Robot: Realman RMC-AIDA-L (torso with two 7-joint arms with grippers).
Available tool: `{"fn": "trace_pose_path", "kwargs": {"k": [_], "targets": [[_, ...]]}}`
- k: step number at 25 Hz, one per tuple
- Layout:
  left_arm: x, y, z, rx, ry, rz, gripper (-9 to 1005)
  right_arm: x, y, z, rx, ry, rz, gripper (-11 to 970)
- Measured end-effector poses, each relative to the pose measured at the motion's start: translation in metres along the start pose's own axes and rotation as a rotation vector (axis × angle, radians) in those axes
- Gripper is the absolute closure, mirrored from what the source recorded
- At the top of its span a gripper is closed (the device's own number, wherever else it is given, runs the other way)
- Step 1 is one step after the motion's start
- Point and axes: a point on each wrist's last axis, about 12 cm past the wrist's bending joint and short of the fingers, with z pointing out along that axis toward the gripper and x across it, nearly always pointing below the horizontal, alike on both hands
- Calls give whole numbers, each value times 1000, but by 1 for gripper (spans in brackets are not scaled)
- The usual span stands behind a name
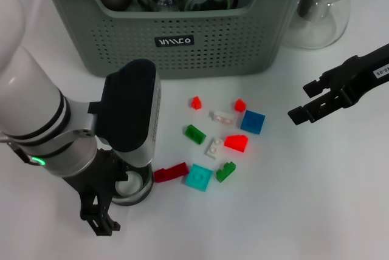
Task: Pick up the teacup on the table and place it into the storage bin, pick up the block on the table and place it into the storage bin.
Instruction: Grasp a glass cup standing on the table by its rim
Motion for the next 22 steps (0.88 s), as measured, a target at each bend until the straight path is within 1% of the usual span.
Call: {"fn": "trace_pose_path", "kwargs": {"k": [7, 13, 17, 22], "targets": [[-2, 0, 2, 4, -4, 9, 149, 0, 0, 0, 0, 0, 0, 14], [-5, 1, 4, -12, -9, 10, 369, 0, 0, 0, 2, -1, 0, 14], [-6, 3, 4, -32, -17, -11, 583, 0, 0, 0, 3, -1, 0, 15], [-6, 3, 1, -42, -33, -25, 746, 0, -1, -1, 4, -1, 0, 15]]}}
